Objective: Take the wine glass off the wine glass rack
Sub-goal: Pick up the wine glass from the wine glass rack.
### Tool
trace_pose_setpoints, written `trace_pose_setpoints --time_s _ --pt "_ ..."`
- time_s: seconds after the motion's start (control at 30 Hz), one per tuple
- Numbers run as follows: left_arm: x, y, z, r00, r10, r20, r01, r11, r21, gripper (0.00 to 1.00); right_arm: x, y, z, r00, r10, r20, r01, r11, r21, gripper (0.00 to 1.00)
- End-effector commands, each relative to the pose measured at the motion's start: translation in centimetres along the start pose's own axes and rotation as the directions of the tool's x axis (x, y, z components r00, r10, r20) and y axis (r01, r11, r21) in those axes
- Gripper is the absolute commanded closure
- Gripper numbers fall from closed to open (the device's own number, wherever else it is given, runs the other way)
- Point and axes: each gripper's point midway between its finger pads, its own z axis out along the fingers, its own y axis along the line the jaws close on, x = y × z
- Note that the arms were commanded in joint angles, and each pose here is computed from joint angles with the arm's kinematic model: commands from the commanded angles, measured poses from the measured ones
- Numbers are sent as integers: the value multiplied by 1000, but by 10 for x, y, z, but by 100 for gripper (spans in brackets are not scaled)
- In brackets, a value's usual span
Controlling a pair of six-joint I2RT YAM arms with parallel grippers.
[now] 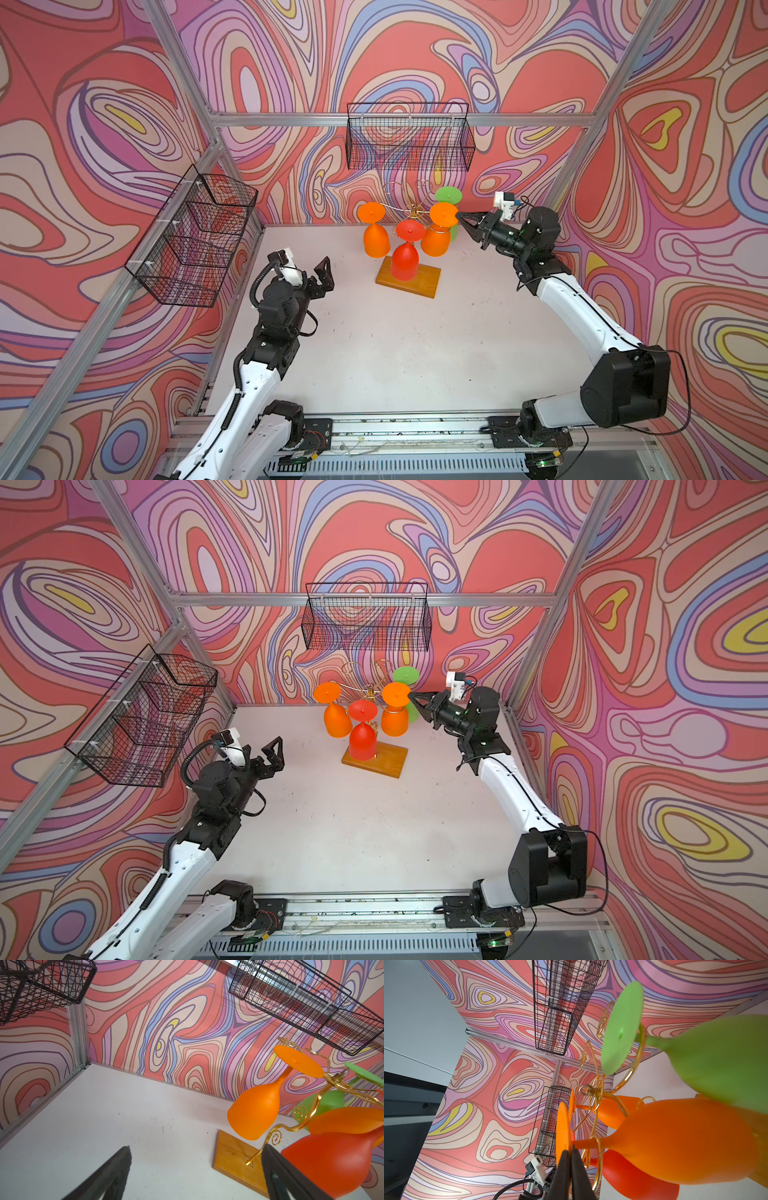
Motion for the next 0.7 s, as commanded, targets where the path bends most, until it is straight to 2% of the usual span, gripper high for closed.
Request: trace_pose_setpoints --time_s 0.0,0.37,0.67 --pt "-3 -1 -3 1000 11 11 -11 1000 -3 3 -8 7 4 1000 -21 21 22 1000 -23 100" --pt "-3 -1 -3 1000 12 10 -12 1000 -3 3 -12 6 9 1000 -5 21 6 999 -42 100" --pt "-3 -2 0 1000 12 5 -12 1000 3 3 -3 14 -4 999 -45 28 45 999 -18 100"
